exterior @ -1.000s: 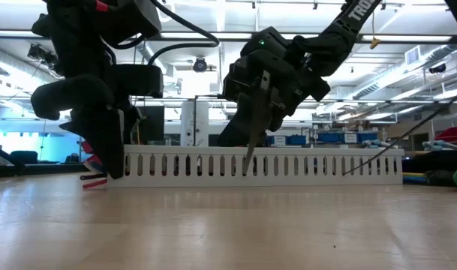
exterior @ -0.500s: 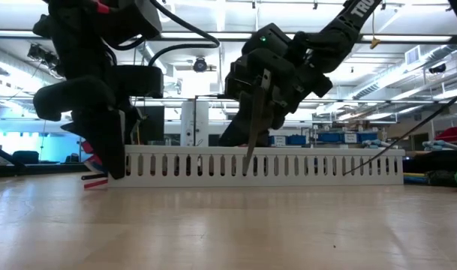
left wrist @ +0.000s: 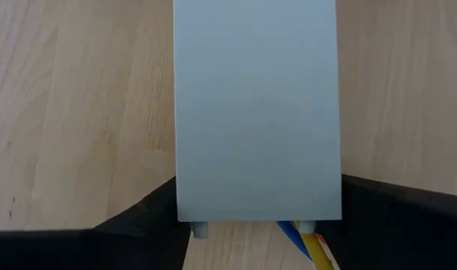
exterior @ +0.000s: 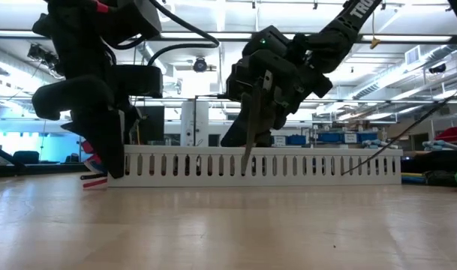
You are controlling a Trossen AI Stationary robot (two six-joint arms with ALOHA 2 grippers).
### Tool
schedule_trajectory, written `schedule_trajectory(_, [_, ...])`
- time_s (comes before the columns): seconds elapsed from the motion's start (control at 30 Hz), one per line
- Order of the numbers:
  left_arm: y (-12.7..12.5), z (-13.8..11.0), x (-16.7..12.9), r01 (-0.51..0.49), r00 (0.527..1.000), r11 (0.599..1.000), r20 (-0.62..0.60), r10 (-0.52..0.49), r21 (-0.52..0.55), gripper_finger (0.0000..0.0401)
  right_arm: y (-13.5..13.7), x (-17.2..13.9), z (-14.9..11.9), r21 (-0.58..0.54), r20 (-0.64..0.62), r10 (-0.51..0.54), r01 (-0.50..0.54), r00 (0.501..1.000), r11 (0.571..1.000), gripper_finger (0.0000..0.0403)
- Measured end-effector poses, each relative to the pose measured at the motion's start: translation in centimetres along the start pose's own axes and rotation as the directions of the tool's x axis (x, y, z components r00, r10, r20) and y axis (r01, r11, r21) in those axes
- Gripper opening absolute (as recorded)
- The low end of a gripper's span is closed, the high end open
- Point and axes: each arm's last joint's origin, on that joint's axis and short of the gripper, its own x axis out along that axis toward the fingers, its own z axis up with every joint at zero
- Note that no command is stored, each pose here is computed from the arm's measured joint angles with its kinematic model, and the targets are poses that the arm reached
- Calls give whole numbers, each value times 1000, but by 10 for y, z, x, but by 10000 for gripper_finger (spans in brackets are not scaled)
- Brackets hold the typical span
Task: Ziptie cables
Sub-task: Close the white cable duct
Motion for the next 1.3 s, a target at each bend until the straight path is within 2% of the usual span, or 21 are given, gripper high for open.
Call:
schedule_trajectory(0.27, [0, 0, 0, 0, 1000, 1000, 1, 0, 5, 230, -2, 1, 1, -6, 13, 18, -18, 1000, 1000, 0])
schedule_trajectory(0.53, [0, -1, 0, 4, 1000, 1000, -9, -4, 10, 230, -13, 27, -5, 54, 61, 145, -148, 988, 987, 0])
schedule_trajectory(1.3, [0, 0, 0, 3, 1000, 1000, -1, -3, 9, 232, -8, 29, -4, 28, 77, 154, -157, 985, 987, 0])
